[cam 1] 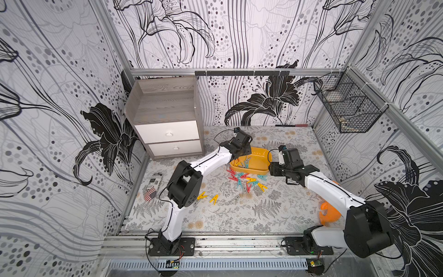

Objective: Put the clothespins into the storage box
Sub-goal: Place the clothespin in the storage box, then pick up the clothespin from the center of the board.

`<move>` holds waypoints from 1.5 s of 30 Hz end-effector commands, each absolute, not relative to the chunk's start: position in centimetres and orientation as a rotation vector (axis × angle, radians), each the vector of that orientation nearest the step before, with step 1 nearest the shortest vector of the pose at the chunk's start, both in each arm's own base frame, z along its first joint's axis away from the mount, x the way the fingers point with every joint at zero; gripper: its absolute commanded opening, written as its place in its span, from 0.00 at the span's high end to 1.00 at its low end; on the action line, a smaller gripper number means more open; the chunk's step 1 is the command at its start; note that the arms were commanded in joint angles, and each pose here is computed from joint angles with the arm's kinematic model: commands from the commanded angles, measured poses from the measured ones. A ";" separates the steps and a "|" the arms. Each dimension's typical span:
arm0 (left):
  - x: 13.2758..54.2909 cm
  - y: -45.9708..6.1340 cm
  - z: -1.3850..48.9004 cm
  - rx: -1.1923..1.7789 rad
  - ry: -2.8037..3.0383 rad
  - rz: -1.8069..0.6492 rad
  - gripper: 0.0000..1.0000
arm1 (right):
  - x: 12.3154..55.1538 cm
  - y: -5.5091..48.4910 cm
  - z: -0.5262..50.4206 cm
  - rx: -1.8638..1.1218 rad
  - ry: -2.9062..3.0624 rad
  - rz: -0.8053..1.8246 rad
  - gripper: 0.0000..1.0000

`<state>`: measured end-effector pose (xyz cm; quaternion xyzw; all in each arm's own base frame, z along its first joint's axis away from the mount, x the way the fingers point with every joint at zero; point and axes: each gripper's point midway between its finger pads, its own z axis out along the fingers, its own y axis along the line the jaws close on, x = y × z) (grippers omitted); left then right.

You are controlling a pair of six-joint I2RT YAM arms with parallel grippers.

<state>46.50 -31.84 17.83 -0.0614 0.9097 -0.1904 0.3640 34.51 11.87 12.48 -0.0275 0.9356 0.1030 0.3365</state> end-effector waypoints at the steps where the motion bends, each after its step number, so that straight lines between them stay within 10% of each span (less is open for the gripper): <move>1: 44.6 -29.3 20.4 -0.107 2.325 -0.421 0.61 | 33.8 11.6 12.4 -0.071 2.450 0.248 0.35; 19: 27.2 -11.5 9.6 -0.333 2.651 -0.109 0.51 | 34.0 12.1 11.8 -0.097 2.464 0.266 0.36; 45: 26.2 -9.6 4.0 -0.304 2.808 -0.096 0.58 | 34.3 12.4 11.4 -0.107 2.467 0.280 0.36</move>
